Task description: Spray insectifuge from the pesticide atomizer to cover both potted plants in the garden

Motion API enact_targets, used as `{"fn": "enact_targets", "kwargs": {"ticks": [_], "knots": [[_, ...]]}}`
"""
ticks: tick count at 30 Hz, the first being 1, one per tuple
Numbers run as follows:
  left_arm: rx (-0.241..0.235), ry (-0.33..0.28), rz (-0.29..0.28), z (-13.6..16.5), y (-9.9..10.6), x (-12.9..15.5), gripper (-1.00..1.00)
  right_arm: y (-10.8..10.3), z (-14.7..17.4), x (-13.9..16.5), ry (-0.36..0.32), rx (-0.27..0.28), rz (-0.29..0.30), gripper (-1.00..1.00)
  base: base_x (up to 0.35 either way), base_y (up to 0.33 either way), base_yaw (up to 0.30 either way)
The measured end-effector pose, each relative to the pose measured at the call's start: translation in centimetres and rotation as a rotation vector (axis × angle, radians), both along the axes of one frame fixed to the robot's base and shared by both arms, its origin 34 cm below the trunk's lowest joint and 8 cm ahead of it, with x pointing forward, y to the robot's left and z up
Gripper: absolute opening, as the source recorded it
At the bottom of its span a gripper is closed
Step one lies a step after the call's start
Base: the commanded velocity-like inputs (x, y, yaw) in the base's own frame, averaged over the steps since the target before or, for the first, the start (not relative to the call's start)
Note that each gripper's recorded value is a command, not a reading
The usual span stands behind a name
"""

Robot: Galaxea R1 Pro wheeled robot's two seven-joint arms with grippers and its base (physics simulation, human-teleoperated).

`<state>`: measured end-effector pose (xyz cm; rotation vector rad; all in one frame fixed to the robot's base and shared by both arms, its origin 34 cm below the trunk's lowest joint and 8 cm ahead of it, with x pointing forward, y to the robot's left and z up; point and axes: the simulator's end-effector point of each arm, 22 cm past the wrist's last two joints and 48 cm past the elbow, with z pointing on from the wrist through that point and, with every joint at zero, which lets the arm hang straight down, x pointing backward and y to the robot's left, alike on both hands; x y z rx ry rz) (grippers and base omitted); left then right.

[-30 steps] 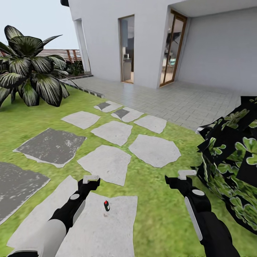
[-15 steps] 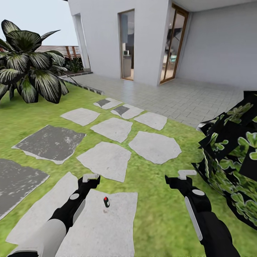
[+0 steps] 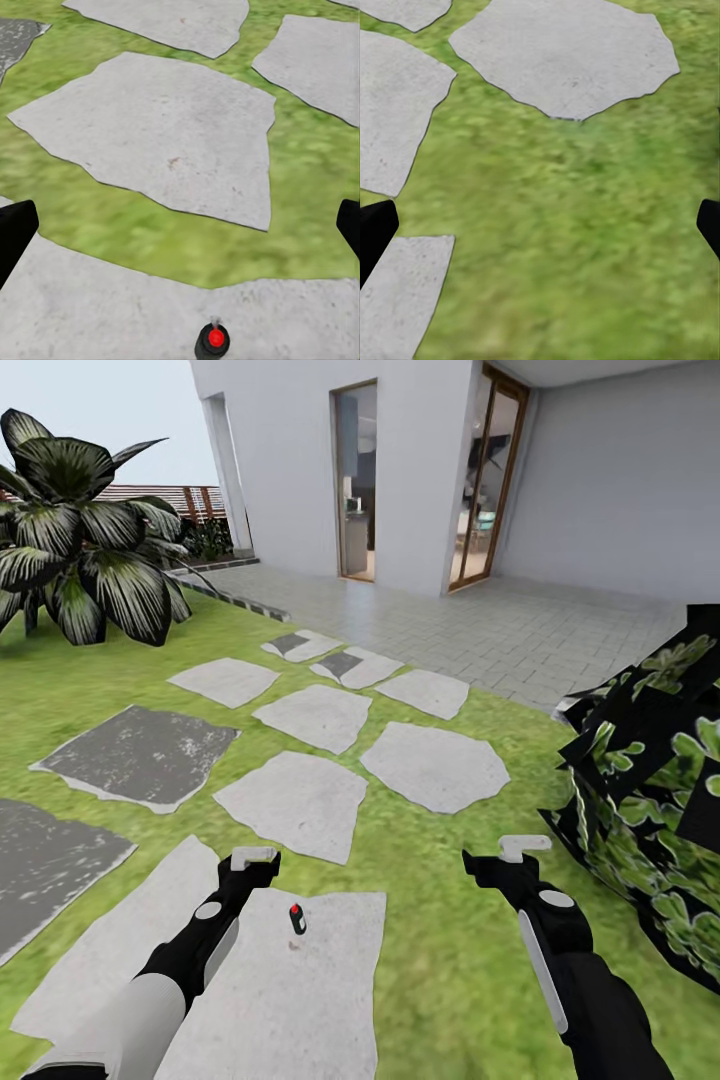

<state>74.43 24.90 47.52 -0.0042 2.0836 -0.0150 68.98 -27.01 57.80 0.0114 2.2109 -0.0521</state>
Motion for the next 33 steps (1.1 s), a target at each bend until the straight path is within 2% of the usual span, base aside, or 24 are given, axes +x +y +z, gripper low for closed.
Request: {"fn": "enact_targets", "kwargs": {"ticks": [22,33], "knots": [[-0.001,0.032,0.001,-6.7,0.0,-1.6,1.0,-0.1,-6.5,-1.3,0.031,-0.001,0.0,1.0,0.0,0.0,0.0],[0.005,0.033,-0.001,-8.6,0.0,-2.0,1.0,-0.1,-8.4,-1.7,0.032,-0.002,-0.001,1.0,0.0,0.0,0.0]]}}
